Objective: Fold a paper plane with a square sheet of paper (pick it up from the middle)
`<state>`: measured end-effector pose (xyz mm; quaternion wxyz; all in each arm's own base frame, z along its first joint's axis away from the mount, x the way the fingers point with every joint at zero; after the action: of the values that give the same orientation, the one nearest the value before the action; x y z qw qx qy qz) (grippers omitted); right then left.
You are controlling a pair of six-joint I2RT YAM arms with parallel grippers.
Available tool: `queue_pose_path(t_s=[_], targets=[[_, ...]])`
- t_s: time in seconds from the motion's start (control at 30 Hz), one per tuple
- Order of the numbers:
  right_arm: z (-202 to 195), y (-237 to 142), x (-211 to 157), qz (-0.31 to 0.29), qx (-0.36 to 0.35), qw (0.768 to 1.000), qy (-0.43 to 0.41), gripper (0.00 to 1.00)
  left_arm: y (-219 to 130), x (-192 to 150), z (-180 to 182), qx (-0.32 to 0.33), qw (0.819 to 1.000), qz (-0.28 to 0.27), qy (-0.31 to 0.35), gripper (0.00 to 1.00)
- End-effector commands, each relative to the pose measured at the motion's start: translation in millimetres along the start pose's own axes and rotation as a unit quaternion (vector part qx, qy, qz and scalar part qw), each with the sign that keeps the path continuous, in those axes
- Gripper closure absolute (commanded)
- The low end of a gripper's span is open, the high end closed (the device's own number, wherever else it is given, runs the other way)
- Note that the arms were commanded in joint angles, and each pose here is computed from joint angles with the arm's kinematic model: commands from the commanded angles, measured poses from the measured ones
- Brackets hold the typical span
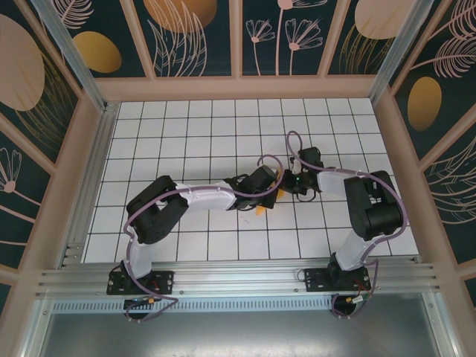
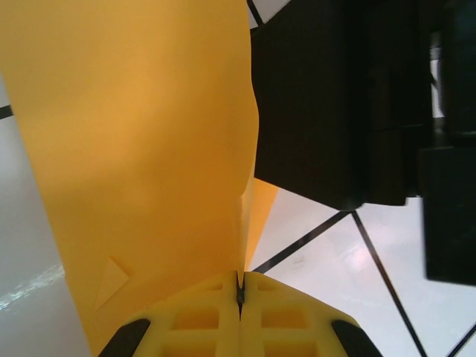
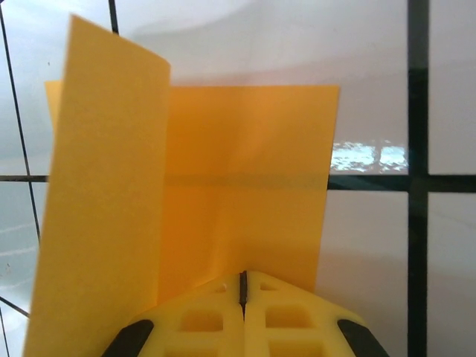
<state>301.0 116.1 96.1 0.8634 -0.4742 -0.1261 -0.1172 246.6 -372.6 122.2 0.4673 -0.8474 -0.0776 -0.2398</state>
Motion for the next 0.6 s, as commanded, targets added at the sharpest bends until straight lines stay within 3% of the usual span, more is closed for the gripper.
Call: queue_pose_path(t_s=[0.0, 0.27, 0.57], targets=[[-8, 11, -1, 0.018, -0.008, 1.000, -0.013, 0.93, 2, 10, 3, -0.036, 0.999, -0.010, -0.035, 1.00], [-7, 11, 3, 0.017, -0.008, 1.000, -0.025, 0.92, 3, 19, 16, -0.097, 0.993, -0.006, -0.063, 1.00], [-5, 13, 12, 0.015, -0.011, 0.999, -0.033, 0.92, 1, 23, 30, -0.119, 0.990, -0.006, -0.072, 1.00]])
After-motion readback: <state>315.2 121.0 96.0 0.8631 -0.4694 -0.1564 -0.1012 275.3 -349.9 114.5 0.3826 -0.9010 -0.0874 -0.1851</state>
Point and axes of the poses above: each hand's point on the last joint's axis, 136 mm out from that joint toward the fingers, its own y axis out along the fingers, its own z axis along the line the jaws close on, x = y × z, the point moved 10 cm from there along -y, back along the fingers, and after that the axes turned 6 degrees about -y, right-handed, at the moved point
